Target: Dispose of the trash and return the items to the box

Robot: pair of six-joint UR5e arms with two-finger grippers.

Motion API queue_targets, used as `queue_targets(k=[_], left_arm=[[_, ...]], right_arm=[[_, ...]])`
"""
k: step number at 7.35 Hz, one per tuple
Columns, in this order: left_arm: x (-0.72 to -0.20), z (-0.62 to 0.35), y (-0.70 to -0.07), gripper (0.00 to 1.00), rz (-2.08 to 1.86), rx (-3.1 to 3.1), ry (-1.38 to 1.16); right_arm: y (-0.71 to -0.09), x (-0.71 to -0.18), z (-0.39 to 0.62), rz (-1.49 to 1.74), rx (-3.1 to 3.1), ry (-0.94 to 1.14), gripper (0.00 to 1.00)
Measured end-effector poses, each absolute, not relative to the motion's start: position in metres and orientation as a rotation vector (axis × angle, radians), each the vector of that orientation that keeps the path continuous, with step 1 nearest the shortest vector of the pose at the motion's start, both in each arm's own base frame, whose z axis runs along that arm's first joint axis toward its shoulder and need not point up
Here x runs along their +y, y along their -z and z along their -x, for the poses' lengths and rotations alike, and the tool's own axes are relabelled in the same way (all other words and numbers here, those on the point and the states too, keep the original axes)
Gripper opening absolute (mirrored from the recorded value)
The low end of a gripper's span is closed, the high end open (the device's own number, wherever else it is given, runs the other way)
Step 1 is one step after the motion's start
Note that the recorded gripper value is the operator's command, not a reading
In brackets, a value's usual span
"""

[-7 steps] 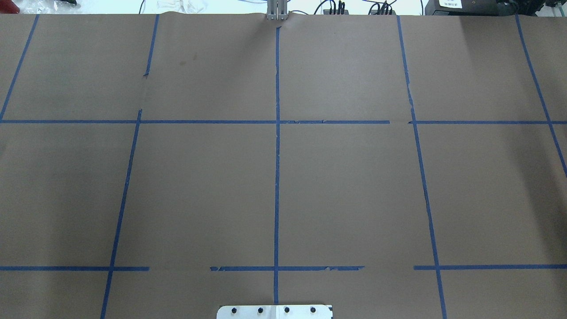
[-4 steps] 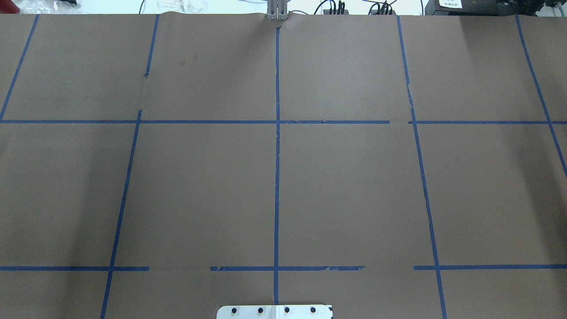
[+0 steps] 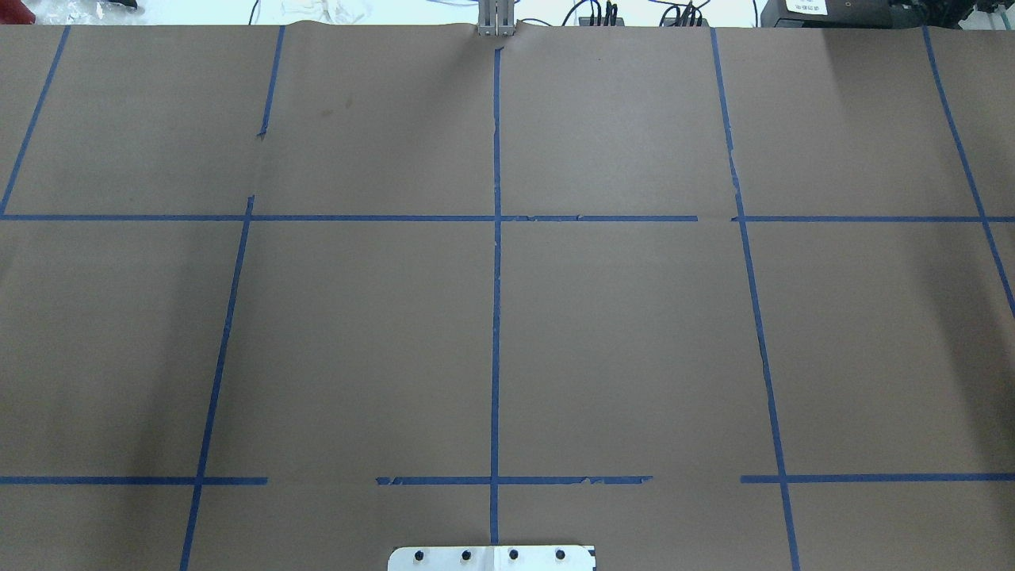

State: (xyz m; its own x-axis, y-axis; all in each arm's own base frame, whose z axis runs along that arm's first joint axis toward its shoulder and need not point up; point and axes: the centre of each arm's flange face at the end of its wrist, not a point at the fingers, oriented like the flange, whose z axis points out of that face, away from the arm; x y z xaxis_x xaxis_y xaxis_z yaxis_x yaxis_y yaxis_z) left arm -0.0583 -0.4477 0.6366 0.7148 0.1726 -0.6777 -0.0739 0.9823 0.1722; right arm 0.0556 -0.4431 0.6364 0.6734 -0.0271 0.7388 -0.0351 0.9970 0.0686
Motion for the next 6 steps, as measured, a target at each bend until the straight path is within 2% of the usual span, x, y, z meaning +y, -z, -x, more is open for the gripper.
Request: queue_targets(k=[6], left_arm=[[-0.471, 0.057, -0.626, 1.0, -0.078, 0.759, -0.126]], right_arm=[[-0.622, -0.444, -0.055, -0.016, -0.837, -0.032, 1.0]])
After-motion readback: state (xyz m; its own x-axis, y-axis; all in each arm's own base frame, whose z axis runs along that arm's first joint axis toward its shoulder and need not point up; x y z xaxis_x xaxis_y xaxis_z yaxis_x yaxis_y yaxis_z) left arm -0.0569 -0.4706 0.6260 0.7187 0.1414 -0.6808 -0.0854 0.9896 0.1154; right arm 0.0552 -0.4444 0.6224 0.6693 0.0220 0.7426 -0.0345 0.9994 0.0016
